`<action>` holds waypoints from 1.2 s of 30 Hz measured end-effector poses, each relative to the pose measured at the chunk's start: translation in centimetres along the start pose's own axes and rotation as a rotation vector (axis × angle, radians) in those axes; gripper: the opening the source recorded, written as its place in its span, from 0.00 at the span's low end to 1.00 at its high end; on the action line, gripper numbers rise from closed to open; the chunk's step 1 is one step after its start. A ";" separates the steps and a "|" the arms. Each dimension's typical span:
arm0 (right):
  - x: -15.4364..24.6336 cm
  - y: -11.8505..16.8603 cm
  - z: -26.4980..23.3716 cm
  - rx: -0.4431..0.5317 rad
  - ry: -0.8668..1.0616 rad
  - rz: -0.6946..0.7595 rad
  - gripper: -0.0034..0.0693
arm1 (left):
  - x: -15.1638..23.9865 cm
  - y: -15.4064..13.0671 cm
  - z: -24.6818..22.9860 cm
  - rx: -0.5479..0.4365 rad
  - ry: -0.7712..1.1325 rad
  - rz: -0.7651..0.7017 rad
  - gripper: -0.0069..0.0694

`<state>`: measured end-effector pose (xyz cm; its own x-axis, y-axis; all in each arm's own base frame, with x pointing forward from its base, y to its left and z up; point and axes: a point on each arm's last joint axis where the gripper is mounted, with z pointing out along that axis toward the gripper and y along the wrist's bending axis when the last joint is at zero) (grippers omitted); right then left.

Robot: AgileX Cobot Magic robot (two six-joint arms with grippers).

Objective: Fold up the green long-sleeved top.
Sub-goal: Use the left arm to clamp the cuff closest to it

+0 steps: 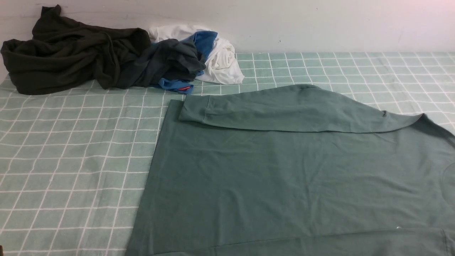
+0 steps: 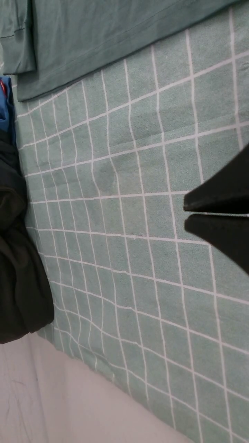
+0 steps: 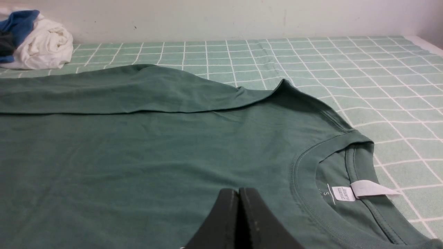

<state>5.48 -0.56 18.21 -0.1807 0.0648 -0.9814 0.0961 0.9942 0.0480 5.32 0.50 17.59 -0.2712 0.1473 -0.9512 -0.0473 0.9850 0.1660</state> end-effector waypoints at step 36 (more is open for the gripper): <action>0.0 0.0 0.0 -0.001 0.000 0.027 0.03 | -0.2 -0.7 0.0 0.083 -0.014 -0.452 0.09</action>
<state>5.48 -0.55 18.21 -0.1781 0.0920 -0.9797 0.1000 0.9922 0.0750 5.41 -0.24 17.68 -0.2281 -0.2985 -0.9268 -0.0803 0.9544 -0.2876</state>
